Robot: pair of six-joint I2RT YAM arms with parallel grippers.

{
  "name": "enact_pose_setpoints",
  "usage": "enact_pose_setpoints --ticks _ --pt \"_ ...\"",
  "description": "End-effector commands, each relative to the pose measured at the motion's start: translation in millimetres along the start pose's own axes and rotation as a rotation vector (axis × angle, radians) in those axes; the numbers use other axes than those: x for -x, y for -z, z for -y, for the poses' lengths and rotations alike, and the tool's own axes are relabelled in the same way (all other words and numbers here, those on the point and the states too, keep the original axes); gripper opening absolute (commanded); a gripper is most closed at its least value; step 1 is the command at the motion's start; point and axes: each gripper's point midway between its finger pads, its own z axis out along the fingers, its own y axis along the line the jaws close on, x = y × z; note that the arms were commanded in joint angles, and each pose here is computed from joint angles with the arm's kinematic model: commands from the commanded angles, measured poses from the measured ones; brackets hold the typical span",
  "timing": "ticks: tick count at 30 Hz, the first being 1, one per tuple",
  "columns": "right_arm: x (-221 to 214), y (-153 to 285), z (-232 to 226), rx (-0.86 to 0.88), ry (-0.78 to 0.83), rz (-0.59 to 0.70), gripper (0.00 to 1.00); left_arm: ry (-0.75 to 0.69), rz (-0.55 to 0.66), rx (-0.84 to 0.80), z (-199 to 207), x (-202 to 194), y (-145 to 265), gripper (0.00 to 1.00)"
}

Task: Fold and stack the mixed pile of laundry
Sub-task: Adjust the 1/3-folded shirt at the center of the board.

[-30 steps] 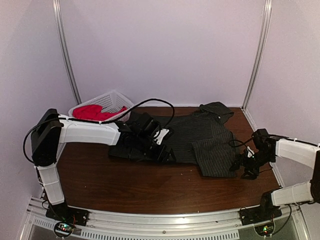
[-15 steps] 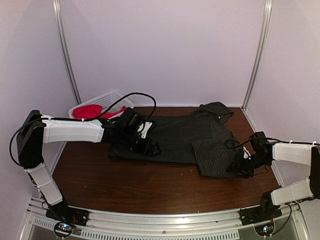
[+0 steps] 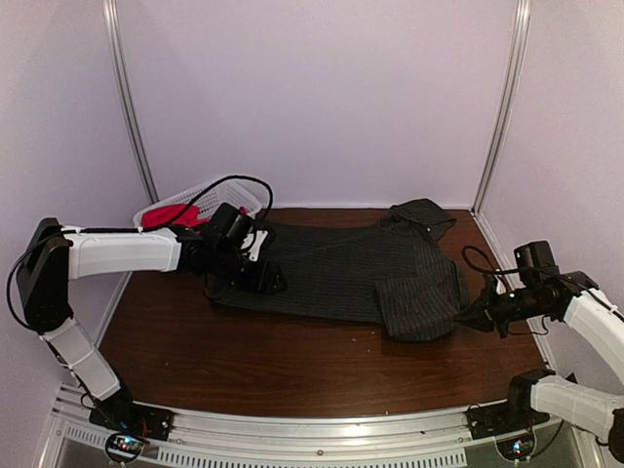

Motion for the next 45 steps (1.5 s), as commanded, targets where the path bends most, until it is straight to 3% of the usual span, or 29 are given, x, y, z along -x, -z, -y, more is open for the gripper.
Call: enact_pose_setpoints --ticks 1,8,15,19,21,25,26,28,34,40,45 --pt "-15.1 27.6 -41.3 0.112 -0.103 -0.057 0.00 0.008 0.025 0.017 -13.3 7.7 12.2 0.68" --pt "55.4 38.3 -125.3 0.301 -0.075 0.060 0.00 0.024 0.031 0.020 -21.9 21.0 13.0 0.68" --pt "170.4 -1.5 -203.2 0.427 0.012 0.151 0.00 0.065 0.041 0.043 -39.1 38.0 10.4 0.68" --pt "211.7 -22.7 -252.2 0.518 0.094 0.155 0.04 0.099 0.052 0.078 -58.0 45.1 10.2 0.68" --pt "214.9 -31.9 -264.7 0.546 0.157 0.128 0.26 0.117 0.048 0.102 -68.8 44.9 9.6 0.68" --pt "206.0 -44.6 -225.0 0.359 0.219 0.129 0.91 0.139 0.033 0.158 -87.0 39.4 12.0 0.68" --pt "199.5 -43.8 -210.4 0.304 0.227 0.138 0.99 0.141 0.025 0.168 -90.7 36.4 12.1 0.68" --pt "183.2 -39.0 -181.4 0.214 0.232 0.155 1.00 0.128 0.011 0.172 -93.8 31.0 11.5 0.69" --pt "122.8 -60.7 -91.4 0.028 0.175 0.075 0.87 0.030 -0.060 0.176 -99.7 16.4 -2.0 0.68" --pt "101.8 -99.3 -67.8 -0.032 0.179 0.005 0.75 -0.032 -0.145 0.249 -121.9 3.3 -26.8 0.63" --pt "90.6 -123.4 -4.8 -0.214 0.118 -0.058 0.64 -0.037 -0.255 0.268 -134.1 -28.5 -44.6 0.53"
